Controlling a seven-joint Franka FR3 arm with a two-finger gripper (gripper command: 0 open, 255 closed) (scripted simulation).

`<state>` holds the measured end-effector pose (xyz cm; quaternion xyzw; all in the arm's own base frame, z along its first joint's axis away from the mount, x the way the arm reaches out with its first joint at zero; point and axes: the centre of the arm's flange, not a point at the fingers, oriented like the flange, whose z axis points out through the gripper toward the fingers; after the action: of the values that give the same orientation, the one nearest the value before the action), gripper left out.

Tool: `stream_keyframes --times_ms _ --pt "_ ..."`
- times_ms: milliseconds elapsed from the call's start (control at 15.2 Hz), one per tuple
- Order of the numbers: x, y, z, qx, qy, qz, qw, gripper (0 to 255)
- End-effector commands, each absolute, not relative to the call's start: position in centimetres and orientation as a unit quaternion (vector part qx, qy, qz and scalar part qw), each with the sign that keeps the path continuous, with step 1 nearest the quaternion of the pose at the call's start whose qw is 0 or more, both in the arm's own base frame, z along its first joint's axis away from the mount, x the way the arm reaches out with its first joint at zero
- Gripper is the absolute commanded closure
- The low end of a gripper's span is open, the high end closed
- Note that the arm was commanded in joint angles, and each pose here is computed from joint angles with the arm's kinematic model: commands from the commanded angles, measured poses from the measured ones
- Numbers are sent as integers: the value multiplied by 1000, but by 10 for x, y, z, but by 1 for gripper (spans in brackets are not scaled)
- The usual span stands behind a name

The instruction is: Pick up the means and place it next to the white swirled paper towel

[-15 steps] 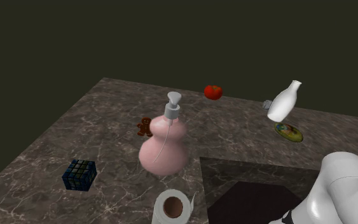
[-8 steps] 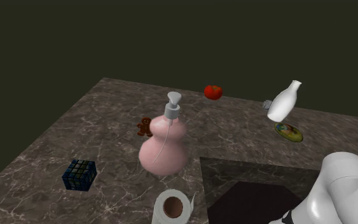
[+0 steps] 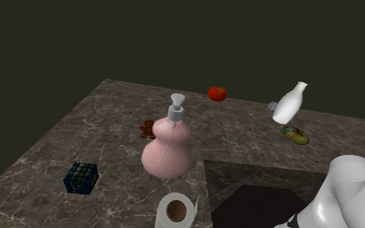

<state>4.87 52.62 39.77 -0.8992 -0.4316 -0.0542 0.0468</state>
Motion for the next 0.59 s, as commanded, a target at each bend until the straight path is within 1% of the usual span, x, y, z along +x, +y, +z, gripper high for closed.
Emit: stream_keyframes --times_ms 0,264,528 --pt "49 526 386 -899 -432 -54 47 255" --pt "49 526 362 -899 -432 -54 47 255" --pt "49 526 362 -899 -432 -54 47 255"
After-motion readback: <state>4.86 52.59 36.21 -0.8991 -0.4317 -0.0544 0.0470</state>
